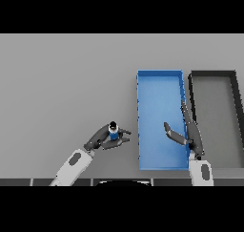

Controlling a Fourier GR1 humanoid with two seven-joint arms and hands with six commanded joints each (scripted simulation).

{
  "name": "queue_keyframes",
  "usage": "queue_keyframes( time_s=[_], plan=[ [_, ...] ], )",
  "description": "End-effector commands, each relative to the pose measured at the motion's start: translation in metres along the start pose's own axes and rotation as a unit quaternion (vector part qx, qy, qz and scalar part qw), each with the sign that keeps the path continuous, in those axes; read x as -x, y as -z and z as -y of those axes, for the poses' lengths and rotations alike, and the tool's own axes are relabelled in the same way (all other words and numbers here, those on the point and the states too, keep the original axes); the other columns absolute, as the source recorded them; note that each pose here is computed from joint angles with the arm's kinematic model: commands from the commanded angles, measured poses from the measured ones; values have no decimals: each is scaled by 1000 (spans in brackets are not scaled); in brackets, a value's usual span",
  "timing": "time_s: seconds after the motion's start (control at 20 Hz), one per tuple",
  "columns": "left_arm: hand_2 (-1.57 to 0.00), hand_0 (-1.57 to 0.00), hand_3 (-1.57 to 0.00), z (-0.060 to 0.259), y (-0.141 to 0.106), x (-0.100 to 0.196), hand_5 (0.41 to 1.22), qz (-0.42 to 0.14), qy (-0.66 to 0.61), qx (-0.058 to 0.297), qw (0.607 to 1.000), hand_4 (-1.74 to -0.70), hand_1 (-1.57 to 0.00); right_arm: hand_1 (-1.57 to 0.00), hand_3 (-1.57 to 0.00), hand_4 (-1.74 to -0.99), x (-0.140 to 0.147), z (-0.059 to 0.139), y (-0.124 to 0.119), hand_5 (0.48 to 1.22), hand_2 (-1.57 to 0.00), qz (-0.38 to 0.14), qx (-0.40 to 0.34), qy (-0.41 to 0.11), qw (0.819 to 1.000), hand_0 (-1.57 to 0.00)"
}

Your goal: Pick up the blue pipe and place it into the blue bin.

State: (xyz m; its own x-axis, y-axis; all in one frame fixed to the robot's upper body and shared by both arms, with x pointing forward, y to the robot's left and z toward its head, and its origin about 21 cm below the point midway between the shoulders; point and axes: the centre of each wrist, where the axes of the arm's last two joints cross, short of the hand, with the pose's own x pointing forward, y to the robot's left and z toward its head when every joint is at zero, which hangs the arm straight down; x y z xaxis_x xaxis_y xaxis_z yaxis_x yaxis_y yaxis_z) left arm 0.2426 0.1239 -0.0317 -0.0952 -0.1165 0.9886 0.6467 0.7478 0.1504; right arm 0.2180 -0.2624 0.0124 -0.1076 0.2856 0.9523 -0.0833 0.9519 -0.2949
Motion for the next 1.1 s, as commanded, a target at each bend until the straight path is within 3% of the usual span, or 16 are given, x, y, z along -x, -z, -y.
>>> queue_keyframes(
  time_s=[0.0, 0.25, 0.5, 0.65, 0.95, 1.05],
  plan=[
    [-1453, -1408, -1448, 0, 1, -1, 1169, 7, 2, -4, 1000, -1492, -1434, 1, 1, -1220, -2, -3, 1, 635, 1, 8, -3, 4, 1000, 1],
    [-1532, -1518, -1531, -3, 8, -30, 1204, 80, -1, -12, 997, -1469, -1526, 1, 1, -1226, 1, -1, -3, 636, 1, 8, 2, 3, 1000, 1],
    [-1558, -1554, -1558, 0, 21, -67, 1215, 119, 1, 18, 993, -1465, -1556, 1, 1, -1184, -2, -3, 0, 643, 1, 3, 2, -18, 1000, 1],
    [-1564, -1562, -1564, 3, 24, -81, 1218, 117, 8, 34, 992, -1467, -1563, 1, 1, -1161, 0, 0, -2, 644, 1, 7, 5, -23, 1000, 1],
    [-1569, -1569, -1569, 4, 26, -82, 1220, 104, 14, 39, 994, -1466, -1569, 1, 1, -1139, -6, 6, -7, 643, 1, 19, 12, -35, 999, 1],
    [-1570, -1569, -1570, 3, 26, -81, 1220, 102, 16, 42, 994, -1466, -1570, 1, 1, -1166, -10, 5, -10, 643, 1, 19, 19, -46, 999, 1]
  ],
)
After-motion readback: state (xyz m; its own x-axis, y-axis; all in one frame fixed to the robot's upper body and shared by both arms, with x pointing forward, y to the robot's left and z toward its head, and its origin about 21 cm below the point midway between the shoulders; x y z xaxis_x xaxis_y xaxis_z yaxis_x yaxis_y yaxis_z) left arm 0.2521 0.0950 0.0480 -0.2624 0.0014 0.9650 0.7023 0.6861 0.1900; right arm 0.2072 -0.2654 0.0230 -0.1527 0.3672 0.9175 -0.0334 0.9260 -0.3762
